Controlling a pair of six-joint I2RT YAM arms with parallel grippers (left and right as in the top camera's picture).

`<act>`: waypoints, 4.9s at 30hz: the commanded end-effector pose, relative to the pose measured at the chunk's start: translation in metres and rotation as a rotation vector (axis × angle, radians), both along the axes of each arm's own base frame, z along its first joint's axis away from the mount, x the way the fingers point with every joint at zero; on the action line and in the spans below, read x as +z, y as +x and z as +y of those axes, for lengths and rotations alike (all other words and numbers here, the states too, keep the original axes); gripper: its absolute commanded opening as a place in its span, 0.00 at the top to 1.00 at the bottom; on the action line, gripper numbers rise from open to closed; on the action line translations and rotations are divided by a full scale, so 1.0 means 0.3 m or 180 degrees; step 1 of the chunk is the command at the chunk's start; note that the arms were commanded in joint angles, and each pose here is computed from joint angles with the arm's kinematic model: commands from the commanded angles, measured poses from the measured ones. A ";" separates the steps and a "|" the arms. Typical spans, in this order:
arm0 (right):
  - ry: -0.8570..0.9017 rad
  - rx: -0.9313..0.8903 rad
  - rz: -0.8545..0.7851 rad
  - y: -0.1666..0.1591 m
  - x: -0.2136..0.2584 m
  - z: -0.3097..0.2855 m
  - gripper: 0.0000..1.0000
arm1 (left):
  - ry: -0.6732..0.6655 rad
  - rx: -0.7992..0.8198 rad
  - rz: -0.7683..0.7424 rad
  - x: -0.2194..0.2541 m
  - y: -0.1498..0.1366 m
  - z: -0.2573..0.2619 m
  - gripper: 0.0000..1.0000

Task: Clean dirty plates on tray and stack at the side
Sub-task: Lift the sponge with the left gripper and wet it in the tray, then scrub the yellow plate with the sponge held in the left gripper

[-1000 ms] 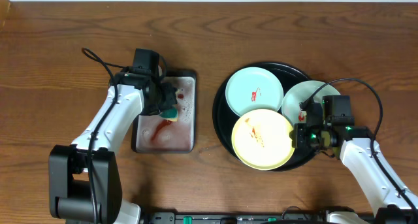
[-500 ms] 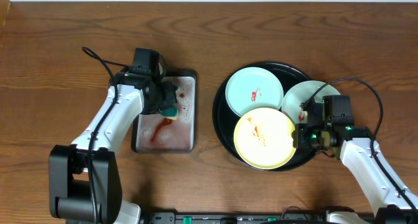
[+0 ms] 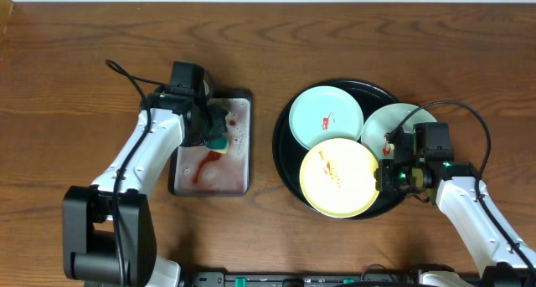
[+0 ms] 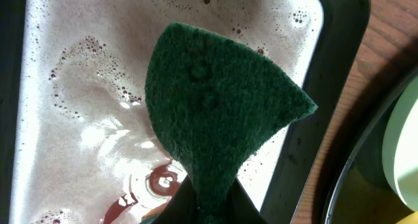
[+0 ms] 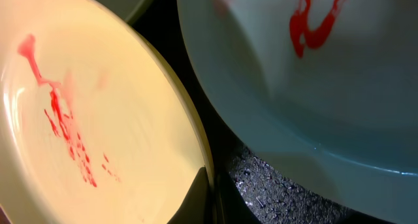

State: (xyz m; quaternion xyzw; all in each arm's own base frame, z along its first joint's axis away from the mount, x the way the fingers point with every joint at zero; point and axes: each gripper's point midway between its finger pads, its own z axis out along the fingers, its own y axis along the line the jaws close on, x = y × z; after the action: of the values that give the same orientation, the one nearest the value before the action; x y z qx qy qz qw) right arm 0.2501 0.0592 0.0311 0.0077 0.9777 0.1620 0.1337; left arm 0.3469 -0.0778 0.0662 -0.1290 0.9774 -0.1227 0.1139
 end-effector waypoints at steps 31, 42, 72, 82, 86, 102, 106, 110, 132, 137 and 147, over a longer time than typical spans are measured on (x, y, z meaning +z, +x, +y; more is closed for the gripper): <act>-0.0030 0.0017 0.0038 -0.007 -0.006 0.002 0.99 | 0.0032 0.0002 -0.1377 0.404 0.066 0.044 0.92; -0.0030 0.0017 0.0041 -0.008 -0.006 0.002 0.99 | 0.0139 -0.0198 -0.0438 0.121 -0.043 -0.005 0.93; -0.0030 0.0017 0.0039 -0.008 -0.006 0.002 0.99 | 0.0173 -0.0375 0.0112 -0.097 -0.090 -0.180 0.93; -0.0029 0.0017 0.0038 -0.007 -0.006 0.003 0.99 | 0.0381 -0.0522 -0.0127 0.033 -0.053 -0.153 0.93; -0.0026 0.0036 0.0039 -0.009 -0.005 0.008 0.99 | 0.0317 -0.0723 -0.0364 0.160 -0.026 -0.195 0.93; -0.0047 0.0020 0.0077 -0.016 -0.008 0.053 0.99 | -0.0500 -0.1619 -0.0675 0.160 -0.189 -0.798 0.92; -0.0046 0.0018 0.0074 -0.015 -0.007 0.053 0.99 | -0.0495 -0.1604 -0.0463 0.095 -0.245 -0.845 0.93; -0.0034 -0.0025 0.0089 -0.015 -0.007 0.053 0.99 | -0.0617 -0.1796 -0.0327 0.053 -0.321 -0.929 0.92; -0.0037 -0.0024 0.0112 -0.021 -0.009 0.052 0.99 | -0.0003 -0.1523 -0.0399 0.020 -0.248 -0.791 0.93; -0.0037 -0.0024 0.0111 -0.020 -0.009 0.052 0.99 | -0.0146 -0.1598 -0.0426 0.016 -0.296 -0.873 0.93; -0.0037 -0.0024 0.0112 -0.021 -0.009 0.052 0.99 | -0.0132 -0.1545 -0.0241 -0.072 -0.366 -0.909 0.93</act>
State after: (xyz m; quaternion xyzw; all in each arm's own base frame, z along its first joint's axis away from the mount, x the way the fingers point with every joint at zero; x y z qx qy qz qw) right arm 0.2446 0.0734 0.0291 0.0144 0.9804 0.1555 0.1201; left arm 0.2404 -0.3529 0.0611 0.1296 0.9656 -0.1825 0.1327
